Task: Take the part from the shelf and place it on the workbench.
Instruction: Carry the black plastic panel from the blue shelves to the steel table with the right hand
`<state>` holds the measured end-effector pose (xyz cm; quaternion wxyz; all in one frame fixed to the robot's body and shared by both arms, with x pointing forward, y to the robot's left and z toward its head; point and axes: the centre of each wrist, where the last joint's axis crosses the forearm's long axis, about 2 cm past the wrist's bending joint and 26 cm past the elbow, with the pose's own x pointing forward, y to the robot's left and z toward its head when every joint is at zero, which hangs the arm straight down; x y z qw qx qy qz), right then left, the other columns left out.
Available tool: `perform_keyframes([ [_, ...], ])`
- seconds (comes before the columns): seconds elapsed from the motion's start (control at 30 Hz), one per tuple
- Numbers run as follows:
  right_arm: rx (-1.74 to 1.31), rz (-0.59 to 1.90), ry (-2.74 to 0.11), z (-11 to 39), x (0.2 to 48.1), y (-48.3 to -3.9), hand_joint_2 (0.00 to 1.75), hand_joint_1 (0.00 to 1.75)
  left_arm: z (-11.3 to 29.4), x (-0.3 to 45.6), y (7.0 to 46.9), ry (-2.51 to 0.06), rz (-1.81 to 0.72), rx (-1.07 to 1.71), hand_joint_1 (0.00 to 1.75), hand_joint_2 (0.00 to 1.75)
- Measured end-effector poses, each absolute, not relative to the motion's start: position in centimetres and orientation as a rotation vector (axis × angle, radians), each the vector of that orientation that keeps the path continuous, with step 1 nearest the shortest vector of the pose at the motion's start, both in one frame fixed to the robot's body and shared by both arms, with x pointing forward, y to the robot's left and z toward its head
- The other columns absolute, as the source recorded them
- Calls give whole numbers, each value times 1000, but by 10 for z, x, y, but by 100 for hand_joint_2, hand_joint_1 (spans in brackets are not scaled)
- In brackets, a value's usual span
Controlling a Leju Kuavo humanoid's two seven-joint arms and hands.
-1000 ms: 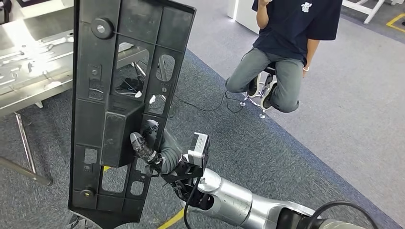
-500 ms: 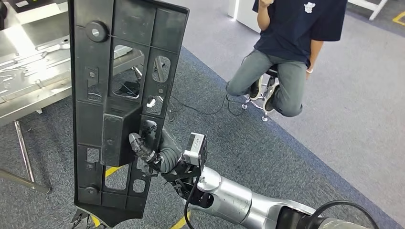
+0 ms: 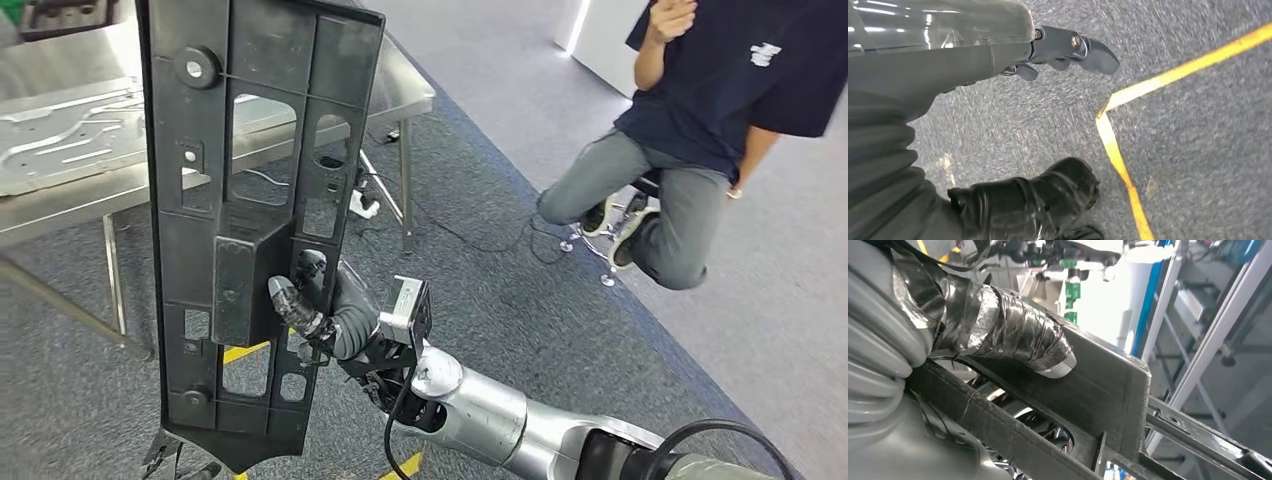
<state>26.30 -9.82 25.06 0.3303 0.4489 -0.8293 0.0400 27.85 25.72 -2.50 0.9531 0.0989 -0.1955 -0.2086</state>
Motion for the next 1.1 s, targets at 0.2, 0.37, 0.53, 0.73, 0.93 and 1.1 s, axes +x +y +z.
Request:
perform_keyframes([
  [0.2, 1172, 107, -2170, 251, 264, -98, 175, 175, -26, 277, 261, -389, -421, 206, 0, 175],
  [0.37, 1197, 85, -2156, 249, 264, -98, 175, 175, -27, 276, 258, -389, -424, 200, 0, 175],
  [0.53, 1212, 74, -2150, 248, 264, -98, 175, 175, -25, 279, 259, -397, -425, 202, 0, 175],
  [0.73, 1209, 71, -2154, 248, 265, -99, 175, 175, -24, 280, 258, -403, -426, 201, 0, 175],
  [0.93, 1202, 64, -2148, 245, 265, -100, 175, 175, -24, 279, 258, -401, -428, 198, 0, 175],
  [1.1, 1200, 62, -2149, 245, 265, -100, 175, 175, -24, 280, 257, -400, -431, 193, 0, 175],
])
